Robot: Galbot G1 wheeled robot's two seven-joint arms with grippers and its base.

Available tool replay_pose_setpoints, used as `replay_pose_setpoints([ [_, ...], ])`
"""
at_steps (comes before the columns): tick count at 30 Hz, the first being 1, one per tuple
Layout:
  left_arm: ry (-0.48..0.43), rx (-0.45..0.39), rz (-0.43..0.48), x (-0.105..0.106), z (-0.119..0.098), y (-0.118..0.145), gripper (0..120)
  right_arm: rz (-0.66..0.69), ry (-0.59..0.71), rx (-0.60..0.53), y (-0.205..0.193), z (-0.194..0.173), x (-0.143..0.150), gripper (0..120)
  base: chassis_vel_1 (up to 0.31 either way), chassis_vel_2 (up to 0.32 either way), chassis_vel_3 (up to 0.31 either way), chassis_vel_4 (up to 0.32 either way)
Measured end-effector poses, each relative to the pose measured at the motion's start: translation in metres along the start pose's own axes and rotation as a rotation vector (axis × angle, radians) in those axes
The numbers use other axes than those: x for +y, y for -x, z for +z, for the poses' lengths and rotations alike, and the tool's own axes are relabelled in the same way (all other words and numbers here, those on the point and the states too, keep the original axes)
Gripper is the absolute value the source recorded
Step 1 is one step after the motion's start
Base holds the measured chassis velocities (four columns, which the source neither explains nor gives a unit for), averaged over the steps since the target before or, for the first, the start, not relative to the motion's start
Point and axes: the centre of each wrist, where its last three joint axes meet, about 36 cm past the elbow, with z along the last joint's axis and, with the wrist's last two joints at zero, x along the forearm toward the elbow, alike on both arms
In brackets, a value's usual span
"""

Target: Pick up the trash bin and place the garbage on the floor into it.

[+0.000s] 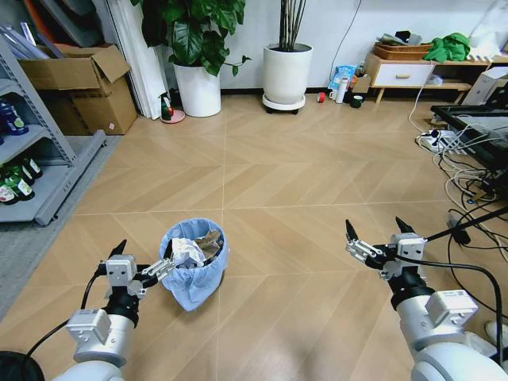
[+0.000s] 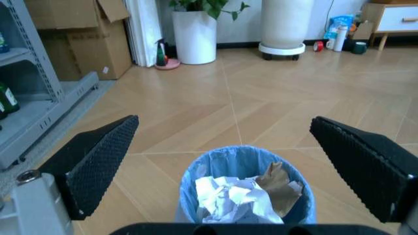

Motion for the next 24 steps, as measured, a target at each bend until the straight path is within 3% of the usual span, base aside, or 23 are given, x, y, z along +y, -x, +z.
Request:
replay_pose_setpoints([
  [24,-0.001,0.002,0.000,0.0003,0.0007,0.0004,100,0.001,0.000,0.002,0.0003,0.0008,-0.0004,100,0.000,0.000,0.000,0.000],
])
